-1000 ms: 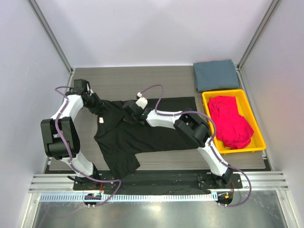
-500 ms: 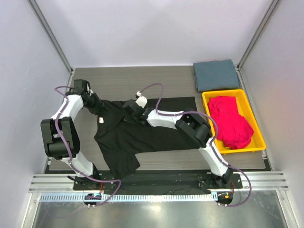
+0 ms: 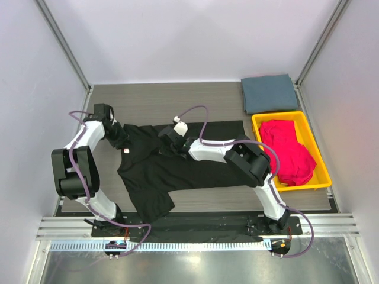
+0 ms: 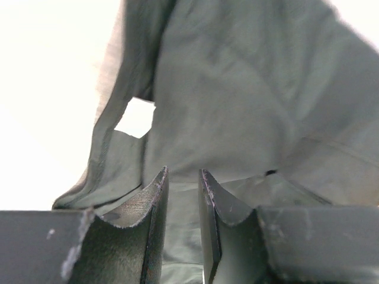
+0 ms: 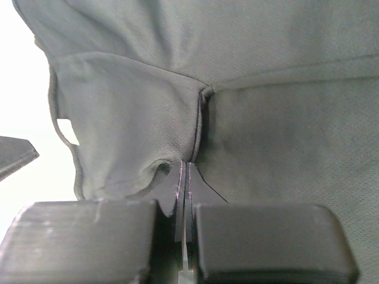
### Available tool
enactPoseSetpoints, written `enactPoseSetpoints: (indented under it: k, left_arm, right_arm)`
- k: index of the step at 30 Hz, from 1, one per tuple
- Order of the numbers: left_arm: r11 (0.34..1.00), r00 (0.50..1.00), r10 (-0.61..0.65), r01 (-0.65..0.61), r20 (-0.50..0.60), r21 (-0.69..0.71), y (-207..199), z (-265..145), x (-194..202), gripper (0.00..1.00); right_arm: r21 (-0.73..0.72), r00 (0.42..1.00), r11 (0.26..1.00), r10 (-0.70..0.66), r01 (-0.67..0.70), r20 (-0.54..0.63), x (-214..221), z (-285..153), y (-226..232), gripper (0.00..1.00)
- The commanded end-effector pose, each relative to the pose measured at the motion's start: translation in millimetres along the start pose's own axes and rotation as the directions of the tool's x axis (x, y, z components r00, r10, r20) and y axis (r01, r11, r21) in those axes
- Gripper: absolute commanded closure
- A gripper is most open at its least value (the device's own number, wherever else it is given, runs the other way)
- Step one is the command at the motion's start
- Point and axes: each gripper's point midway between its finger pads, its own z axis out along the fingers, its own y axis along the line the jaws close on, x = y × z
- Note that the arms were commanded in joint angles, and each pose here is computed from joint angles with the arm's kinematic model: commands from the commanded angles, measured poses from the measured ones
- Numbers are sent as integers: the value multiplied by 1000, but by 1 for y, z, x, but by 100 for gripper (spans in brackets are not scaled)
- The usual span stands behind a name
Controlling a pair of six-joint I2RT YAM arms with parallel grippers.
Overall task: Fold and stack the t-shirts
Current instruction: Fold the tshirt
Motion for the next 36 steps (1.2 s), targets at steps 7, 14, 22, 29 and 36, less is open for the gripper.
enactPoseSetpoints:
  k: [7, 14, 22, 29, 36]
  left_arm:
    - [998, 999, -8, 5, -53, -64, 26, -1, 38, 73]
    - [995, 998, -35, 30, -52, -92, 38, 1, 54, 72]
    - [994, 994, -72, 65, -79, -85, 37, 15, 57, 71]
    - [991, 993, -83, 73, -87, -111, 42, 21, 57, 71]
    - [990, 991, -99, 90, -86, -108, 41, 31, 53, 75]
  right_arm:
    - [-169, 1000, 986, 11, -6, 28, -17, -31, 36, 99]
    - [-212, 1000, 977, 9, -9, -1, -10, -35, 38, 99]
    - [-229, 1000, 973, 17, -21, -18, -8, -35, 31, 99]
    - [-251, 999, 968, 21, -29, -36, -6, -35, 34, 99]
    - [-261, 999, 964, 39, -47, -37, -7, -35, 34, 99]
